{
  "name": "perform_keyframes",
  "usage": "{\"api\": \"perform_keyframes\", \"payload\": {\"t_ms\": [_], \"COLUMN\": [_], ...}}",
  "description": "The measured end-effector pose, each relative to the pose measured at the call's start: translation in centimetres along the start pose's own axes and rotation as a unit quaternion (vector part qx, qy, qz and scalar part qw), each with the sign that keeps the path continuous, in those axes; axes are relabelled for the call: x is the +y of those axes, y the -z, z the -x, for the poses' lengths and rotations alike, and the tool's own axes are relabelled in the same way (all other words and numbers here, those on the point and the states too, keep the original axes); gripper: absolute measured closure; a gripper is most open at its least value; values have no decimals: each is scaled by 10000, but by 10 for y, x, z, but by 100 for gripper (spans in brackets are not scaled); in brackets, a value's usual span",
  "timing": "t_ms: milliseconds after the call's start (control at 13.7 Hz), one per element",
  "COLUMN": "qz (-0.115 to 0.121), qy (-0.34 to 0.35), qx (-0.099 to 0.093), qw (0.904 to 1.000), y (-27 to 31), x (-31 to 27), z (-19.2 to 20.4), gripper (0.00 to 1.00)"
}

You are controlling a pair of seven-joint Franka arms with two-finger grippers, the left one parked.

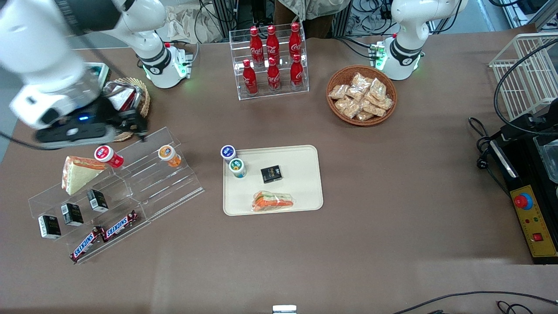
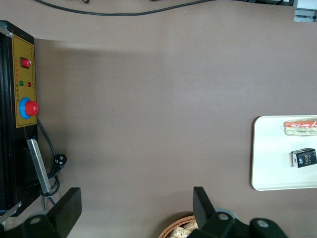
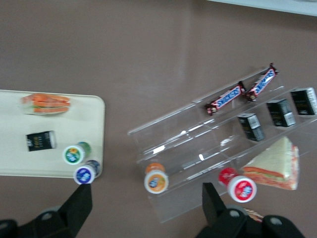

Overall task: Place green gum on tray
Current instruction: 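Open the right gripper and withdraw it back toward the rack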

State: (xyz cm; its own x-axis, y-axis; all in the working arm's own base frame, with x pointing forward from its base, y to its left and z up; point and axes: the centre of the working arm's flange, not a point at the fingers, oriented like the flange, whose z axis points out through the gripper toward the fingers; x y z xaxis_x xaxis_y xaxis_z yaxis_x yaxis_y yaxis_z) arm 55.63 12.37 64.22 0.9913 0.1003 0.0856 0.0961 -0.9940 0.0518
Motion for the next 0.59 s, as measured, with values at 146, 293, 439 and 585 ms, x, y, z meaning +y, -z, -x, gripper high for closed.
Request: {"api": "perform_keyframes", "payload": {"t_ms": [146,293,439,585], "qz": [36,-18,-81,-93], "qy": [6,-4,27,-89], "qx": [-69,-127,-141,-147], "qw": [10000,9999,9999,9998], "y": [-2,-4,-5,-6], "x": [53,91,117,125], "z": [-1,0,2,3], "gripper": [1,1,1,1]}}
